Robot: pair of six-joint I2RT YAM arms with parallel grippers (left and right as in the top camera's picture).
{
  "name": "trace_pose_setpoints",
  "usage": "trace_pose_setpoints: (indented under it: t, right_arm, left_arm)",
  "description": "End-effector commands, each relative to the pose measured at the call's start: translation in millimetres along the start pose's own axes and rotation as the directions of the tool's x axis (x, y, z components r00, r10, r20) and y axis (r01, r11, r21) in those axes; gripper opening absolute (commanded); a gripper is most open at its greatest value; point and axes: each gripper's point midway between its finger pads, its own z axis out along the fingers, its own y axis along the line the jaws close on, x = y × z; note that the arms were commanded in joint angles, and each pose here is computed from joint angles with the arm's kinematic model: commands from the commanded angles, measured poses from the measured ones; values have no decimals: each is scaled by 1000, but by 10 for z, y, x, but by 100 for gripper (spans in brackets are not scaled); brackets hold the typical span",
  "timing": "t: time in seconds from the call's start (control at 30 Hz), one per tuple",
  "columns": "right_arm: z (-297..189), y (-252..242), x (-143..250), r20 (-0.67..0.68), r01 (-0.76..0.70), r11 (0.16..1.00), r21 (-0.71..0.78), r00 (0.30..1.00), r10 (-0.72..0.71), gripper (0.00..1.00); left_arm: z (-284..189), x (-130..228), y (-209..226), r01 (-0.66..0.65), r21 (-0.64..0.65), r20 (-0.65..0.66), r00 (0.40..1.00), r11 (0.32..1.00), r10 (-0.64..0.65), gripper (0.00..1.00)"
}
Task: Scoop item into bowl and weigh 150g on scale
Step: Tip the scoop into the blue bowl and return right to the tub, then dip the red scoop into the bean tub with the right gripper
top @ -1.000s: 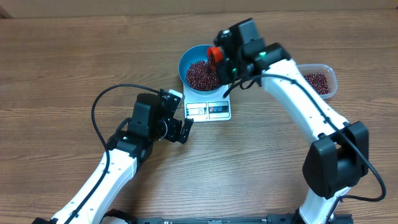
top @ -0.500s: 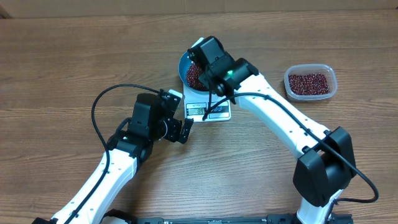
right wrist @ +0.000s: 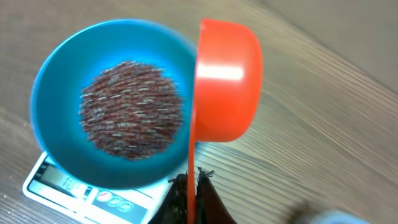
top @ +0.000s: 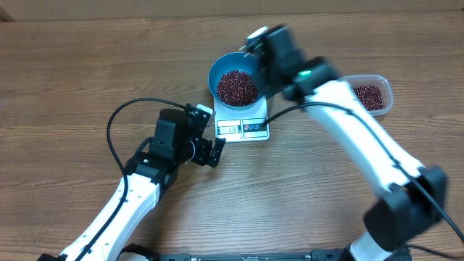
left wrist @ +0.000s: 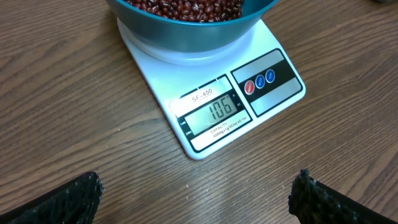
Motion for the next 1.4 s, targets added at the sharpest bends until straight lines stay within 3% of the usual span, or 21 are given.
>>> trace_pose_setpoints:
  t: [0.0, 0.17, 0.37, 0.67, 0.87, 1.37]
  right_arm:
    - [-620, -509, -109, 113, -160, 985, -65, 980, 167, 4]
    - [-880, -1392, 434, 48, -357, 933, 40, 934, 355, 4]
    - [-786, -1939, 1113, -71, -473, 870, 138, 872, 485, 4]
    - [-65, -1909, 1896, -324, -537, 830, 151, 766, 555, 4]
    - [127, -2000, 2193, -414, -490, 835, 250, 726, 550, 4]
    - [15, -2007, 2140, -505, -159, 871, 465, 760, 409, 4]
  left_arm:
    - [20, 29, 8, 10, -5, -9, 1000, 1000, -10, 100]
    - [20, 29, 8, 10, -5, -9, 1000, 1000, -10, 100]
    - [20, 29, 7, 10, -5, -9, 1000, 1000, -10, 100]
    - [20, 29, 7, 10, -5, -9, 1000, 1000, -10, 100]
    - [20, 29, 8, 10, -5, -9, 1000, 1000, -10, 100]
    - [20, 28, 8, 10, -5, -8, 1000, 1000, -10, 99]
